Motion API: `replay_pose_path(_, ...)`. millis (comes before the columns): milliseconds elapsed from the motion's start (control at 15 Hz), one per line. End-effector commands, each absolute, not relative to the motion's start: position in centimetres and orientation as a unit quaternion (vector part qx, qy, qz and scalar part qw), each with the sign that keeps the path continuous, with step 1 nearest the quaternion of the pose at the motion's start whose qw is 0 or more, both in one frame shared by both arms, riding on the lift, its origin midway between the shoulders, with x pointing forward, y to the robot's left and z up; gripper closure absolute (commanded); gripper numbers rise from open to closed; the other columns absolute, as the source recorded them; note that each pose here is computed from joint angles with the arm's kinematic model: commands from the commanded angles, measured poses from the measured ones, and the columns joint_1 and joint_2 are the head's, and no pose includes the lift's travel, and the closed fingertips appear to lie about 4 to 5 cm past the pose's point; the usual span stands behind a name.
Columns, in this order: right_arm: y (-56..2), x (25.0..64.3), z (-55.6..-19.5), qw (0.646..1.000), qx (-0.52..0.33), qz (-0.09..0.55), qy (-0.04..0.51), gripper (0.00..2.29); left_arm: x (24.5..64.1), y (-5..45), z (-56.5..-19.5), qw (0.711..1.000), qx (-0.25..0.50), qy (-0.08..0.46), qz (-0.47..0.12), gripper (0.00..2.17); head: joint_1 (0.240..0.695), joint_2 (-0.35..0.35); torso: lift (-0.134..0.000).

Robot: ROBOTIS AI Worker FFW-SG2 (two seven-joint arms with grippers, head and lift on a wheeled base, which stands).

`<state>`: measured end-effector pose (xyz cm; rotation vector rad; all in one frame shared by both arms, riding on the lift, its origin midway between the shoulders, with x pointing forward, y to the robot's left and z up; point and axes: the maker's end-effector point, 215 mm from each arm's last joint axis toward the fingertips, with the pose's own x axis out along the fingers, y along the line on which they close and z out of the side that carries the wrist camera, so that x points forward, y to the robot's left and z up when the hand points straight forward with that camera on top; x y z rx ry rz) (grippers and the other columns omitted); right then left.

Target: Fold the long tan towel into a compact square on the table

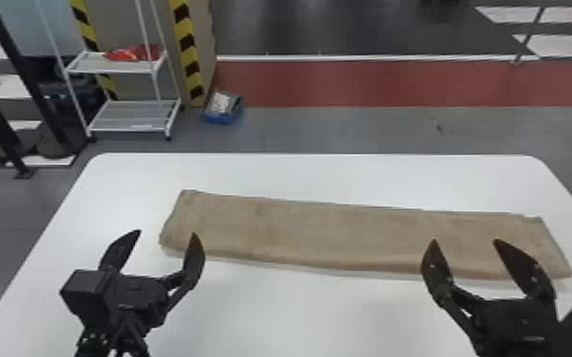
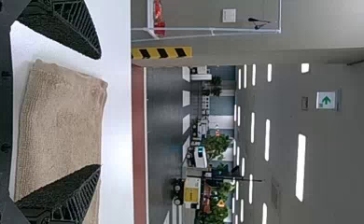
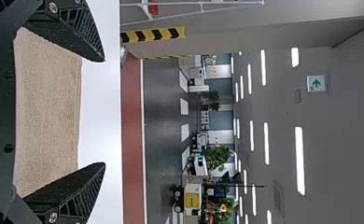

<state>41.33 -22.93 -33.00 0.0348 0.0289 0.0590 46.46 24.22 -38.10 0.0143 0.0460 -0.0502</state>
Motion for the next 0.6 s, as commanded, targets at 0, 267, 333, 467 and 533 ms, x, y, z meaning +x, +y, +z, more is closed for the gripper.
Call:
replay_pose_path(0, -23.00, 41.31, -32.98, 0.999, 0.018, 0.029, 0.014, 0.09, 46.46, 24.03, -37.80, 0.999, 0.007, 0.017, -0.026, 0.04, 0.695, 0.017, -0.113)
replay_pose_path(267, -23.01, 41.31, -32.89, 0.999, 0.018, 0.029, 0.013, 0.09, 46.43, 24.02, -37.61, 1.000, 0.007, 0.015, -0.027, 0.04, 0.695, 0.014, -0.113)
replay_pose_path(333, -22.92, 41.27, -32.87, 0.999, 0.018, 0.029, 0.013, 0.09, 46.41, 24.09, -37.51, 1.000, 0.007, 0.014, -0.026, 0.04, 0.695, 0.013, -0.113)
replay_pose_path(467, -22.92, 41.23, -32.76, 0.999, 0.018, 0.029, 0.012, 0.09, 46.30, 24.24, -37.29, 1.000, 0.007, 0.013, -0.025, 0.04, 0.695, 0.014, -0.113)
replay_pose_path(533, -22.92, 41.20, -32.65, 0.999, 0.018, 0.029, 0.011, 0.09, 46.28, 24.22, -37.11, 1.000, 0.007, 0.011, -0.025, 0.04, 0.695, 0.015, -0.113)
